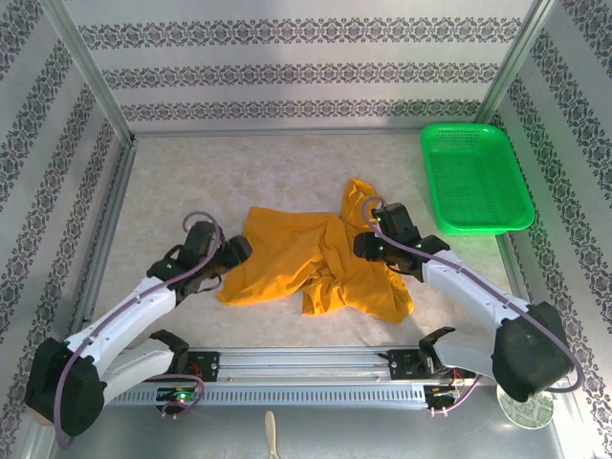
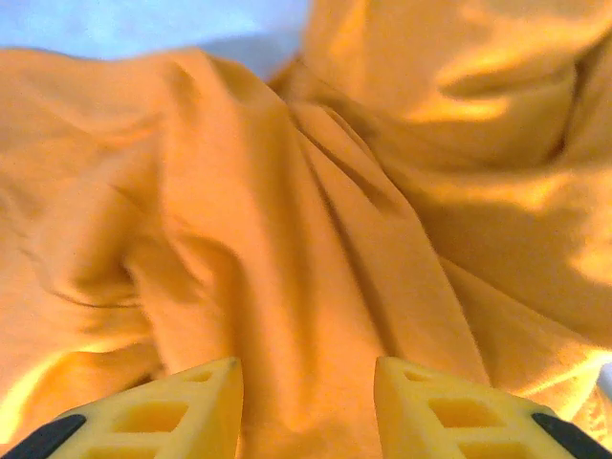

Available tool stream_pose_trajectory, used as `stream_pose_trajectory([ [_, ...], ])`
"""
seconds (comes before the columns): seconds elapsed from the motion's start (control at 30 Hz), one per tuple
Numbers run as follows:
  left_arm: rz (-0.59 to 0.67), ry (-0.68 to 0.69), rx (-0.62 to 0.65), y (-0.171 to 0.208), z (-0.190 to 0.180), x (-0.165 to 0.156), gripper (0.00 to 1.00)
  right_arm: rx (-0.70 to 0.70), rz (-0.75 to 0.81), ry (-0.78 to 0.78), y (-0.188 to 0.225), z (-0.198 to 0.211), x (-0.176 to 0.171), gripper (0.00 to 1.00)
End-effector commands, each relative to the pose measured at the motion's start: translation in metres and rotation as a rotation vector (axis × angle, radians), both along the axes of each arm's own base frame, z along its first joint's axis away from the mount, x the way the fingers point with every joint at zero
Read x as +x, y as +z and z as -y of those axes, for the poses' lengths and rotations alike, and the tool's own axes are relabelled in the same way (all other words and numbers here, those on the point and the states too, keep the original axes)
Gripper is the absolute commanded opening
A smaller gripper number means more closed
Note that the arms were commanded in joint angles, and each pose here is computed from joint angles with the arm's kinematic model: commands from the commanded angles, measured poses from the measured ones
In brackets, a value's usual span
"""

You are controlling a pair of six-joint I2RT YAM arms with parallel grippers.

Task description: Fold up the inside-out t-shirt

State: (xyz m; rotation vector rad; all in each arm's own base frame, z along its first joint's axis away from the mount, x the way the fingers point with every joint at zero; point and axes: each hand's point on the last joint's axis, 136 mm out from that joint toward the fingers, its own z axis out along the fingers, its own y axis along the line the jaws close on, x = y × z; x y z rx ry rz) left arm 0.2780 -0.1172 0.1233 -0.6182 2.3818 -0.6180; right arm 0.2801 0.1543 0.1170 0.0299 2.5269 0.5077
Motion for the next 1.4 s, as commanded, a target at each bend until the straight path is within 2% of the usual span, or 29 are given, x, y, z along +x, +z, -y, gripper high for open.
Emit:
stream_pose_trajectory([
  [0.0, -0.084, -0.011, 0.119, -0.011, -0.024, 0.010, 0.67, 0.006, 0.032, 0.060, 0.022, -0.014, -0.002, 0.44],
  [0.2, -0.200, -0.150, 0.232, -0.032, -0.022, 0.034, 0.56, -0.008, 0.055, 0.050, 0.030, -0.013, -0.007, 0.53],
  [0.3, -0.262, -0.217, 0.244, -0.046, -0.014, 0.042, 0.52, -0.016, 0.052, 0.036, 0.028, -0.008, -0.011, 0.56],
  [0.57, -0.341, -0.264, 0.315, -0.070, -0.015, 0.055, 0.51, -0.028, 0.039, -0.010, 0.022, 0.010, -0.019, 0.69],
  [0.67, -0.362, -0.271, 0.312, -0.078, -0.013, 0.056, 0.51, -0.052, 0.052, -0.042, 0.022, 0.022, -0.020, 0.84],
  [0.7, -0.369, -0.274, 0.311, -0.081, -0.013, 0.056, 0.50, -0.068, 0.066, -0.063, 0.024, 0.028, -0.020, 0.93],
  [0.73, -0.377, -0.275, 0.310, -0.084, -0.012, 0.055, 0.50, -0.081, 0.076, -0.084, 0.025, 0.034, -0.021, 0.98],
  [0.97, -0.409, -0.283, 0.292, -0.101, -0.010, 0.051, 0.48, -0.070, 0.089, -0.145, 0.037, 0.048, -0.028, 0.98],
  [1.17, -0.427, -0.296, 0.271, -0.114, -0.003, 0.048, 0.35, 0.008, 0.070, -0.129, 0.037, 0.043, -0.040, 0.98],
  [1.3, -0.426, -0.296, 0.270, -0.113, -0.003, 0.047, 0.10, 0.048, 0.074, -0.116, 0.039, 0.042, -0.048, 0.98],
  [1.37, -0.395, -0.282, 0.286, -0.098, -0.006, 0.050, 0.05, 0.074, 0.073, -0.096, 0.041, 0.038, -0.052, 0.98],
])
